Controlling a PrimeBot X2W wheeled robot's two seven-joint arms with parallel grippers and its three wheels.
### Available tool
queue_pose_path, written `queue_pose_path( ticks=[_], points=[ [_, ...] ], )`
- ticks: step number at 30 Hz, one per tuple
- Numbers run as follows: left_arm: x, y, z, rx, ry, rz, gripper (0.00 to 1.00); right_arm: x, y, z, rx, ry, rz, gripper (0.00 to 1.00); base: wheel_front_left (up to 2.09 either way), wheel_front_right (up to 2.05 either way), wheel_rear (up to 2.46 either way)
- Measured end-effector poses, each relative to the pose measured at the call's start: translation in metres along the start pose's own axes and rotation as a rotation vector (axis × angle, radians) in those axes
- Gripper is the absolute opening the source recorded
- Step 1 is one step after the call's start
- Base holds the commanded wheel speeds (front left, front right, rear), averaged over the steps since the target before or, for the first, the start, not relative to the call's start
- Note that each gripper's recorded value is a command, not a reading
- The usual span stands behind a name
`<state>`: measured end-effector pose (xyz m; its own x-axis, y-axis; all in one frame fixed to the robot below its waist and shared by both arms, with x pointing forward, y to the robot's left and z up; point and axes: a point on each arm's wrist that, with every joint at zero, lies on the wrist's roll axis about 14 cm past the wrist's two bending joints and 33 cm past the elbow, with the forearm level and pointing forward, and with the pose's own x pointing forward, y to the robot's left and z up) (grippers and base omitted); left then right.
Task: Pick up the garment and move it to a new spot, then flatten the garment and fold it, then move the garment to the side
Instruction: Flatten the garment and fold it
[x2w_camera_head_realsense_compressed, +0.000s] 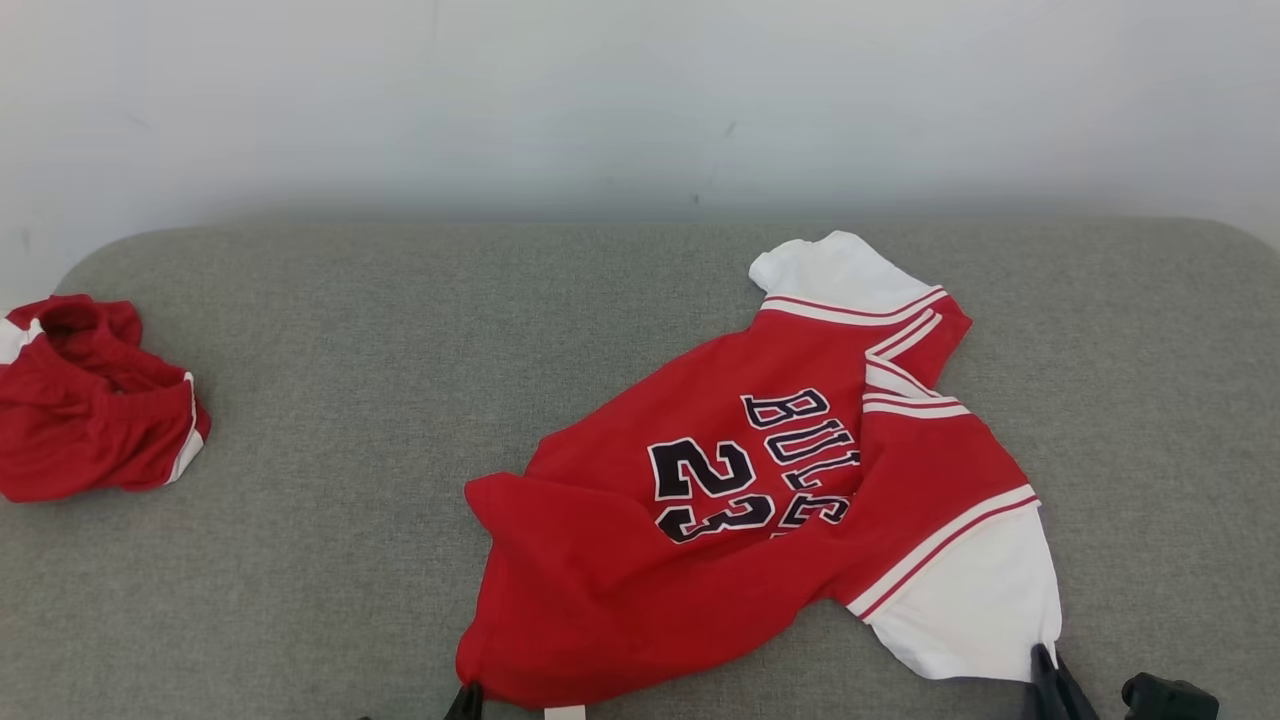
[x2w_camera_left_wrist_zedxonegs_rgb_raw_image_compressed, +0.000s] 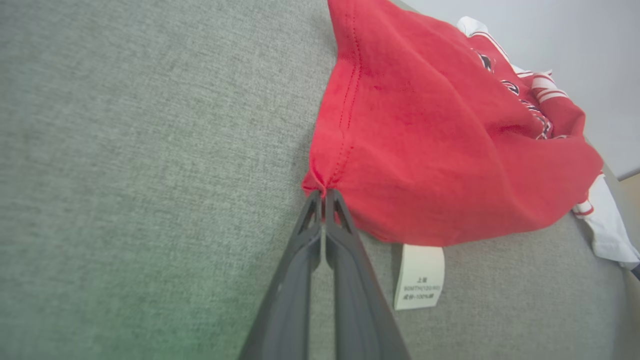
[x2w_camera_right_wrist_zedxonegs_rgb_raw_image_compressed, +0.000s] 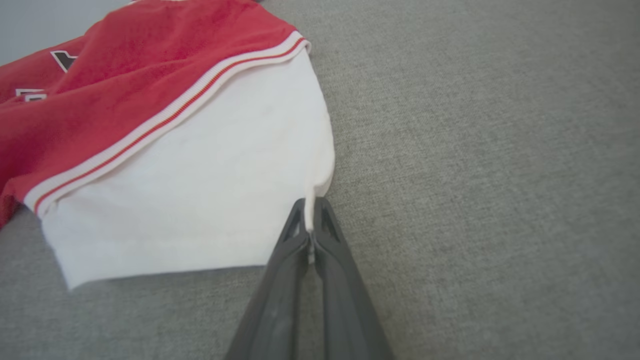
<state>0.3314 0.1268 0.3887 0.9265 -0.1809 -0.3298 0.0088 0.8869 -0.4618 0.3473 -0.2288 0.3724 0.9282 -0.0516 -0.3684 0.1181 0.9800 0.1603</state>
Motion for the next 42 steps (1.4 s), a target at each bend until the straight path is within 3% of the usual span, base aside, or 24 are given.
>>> queue_pose_path(
  ticks=[9, 15, 21, 26, 30, 36, 42],
  points=[
    [-0.007, -0.005, 0.026, -0.033, -0.125, -0.021, 0.0, -0.007, 0.007, 0.028, 0.06, -0.115, 0.021, 0.0, 0.0, 0.0, 0.0],
    [-0.004, -0.024, 0.073, 0.007, -0.246, -0.094, 0.0, -0.005, 0.025, 0.082, 0.11, -0.274, 0.091, 0.0, 0.0, 0.0, 0.0],
    [0.033, -0.089, 0.181, 0.133, -0.387, -0.308, 0.0, 0.02, 0.06, 0.195, 0.056, -0.466, 0.23, 0.0, 0.0, 0.0, 0.0],
    [0.069, -0.129, 0.266, 0.272, -0.443, -0.398, 0.0, 0.049, 0.074, 0.288, 0.117, -0.596, 0.273, 0.0, 0.0, 0.0, 0.0],
    [0.099, -0.153, 0.325, 0.321, -0.478, -0.425, 0.0, 0.071, 0.083, 0.36, 0.1, -0.67, 0.294, 0.0, 0.0, 0.0, 0.0],
    [0.147, -0.164, 0.403, 0.333, -0.542, -0.4, 0.0, 0.098, 0.101, 0.464, 0.134, -0.785, 0.317, 0.0, 0.0, 0.0, 0.0],
    [0.184, -0.195, 0.446, 0.345, -0.632, -0.446, 0.0, 0.124, 0.131, 0.517, 0.067, -0.857, 0.33, 0.0, 0.0, 0.0, 0.0]
  ],
)
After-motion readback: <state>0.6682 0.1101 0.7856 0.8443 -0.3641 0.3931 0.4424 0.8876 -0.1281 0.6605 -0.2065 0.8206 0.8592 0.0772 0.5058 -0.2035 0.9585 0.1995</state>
